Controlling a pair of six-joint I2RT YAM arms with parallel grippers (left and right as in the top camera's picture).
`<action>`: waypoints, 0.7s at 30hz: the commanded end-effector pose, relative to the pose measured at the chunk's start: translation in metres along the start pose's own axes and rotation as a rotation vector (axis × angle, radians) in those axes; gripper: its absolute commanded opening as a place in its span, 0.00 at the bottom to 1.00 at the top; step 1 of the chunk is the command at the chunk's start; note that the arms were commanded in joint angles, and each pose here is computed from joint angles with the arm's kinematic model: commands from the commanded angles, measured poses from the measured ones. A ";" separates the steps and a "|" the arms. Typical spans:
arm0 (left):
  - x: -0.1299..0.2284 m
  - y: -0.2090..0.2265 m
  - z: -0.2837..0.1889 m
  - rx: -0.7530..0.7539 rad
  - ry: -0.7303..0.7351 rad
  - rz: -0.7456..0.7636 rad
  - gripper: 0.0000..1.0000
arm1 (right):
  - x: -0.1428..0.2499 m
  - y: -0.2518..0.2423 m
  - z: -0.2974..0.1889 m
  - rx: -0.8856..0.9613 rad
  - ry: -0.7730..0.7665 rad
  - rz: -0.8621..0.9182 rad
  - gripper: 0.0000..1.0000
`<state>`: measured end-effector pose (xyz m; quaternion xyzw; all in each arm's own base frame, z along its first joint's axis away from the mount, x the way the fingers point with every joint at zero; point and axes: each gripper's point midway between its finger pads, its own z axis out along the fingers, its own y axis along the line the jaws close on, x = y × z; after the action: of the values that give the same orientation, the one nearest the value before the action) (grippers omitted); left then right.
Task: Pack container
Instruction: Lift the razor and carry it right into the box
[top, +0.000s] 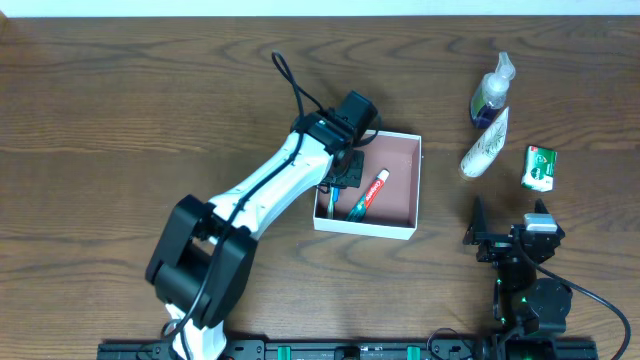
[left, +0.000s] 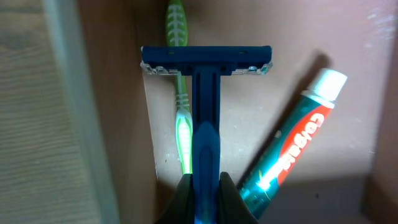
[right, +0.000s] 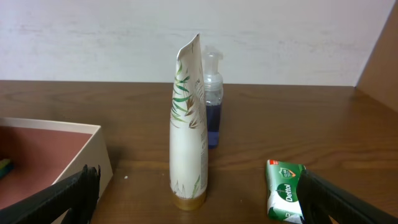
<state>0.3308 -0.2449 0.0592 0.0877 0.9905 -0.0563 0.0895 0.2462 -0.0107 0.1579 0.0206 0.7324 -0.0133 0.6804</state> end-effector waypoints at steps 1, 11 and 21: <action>0.000 0.000 0.008 -0.004 0.012 -0.001 0.08 | 0.001 0.003 0.000 -0.014 0.000 -0.016 0.99; 0.003 0.001 0.019 -0.015 0.035 -0.001 0.12 | 0.001 0.003 0.000 -0.014 0.000 -0.016 0.99; 0.001 0.006 0.019 -0.039 0.024 0.007 0.26 | 0.001 0.003 0.000 -0.014 0.000 -0.016 0.99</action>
<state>0.3319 -0.2444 0.0430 0.0879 0.9919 -0.0460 0.0787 0.2462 -0.0107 0.1580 0.0206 0.7323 -0.0133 0.6805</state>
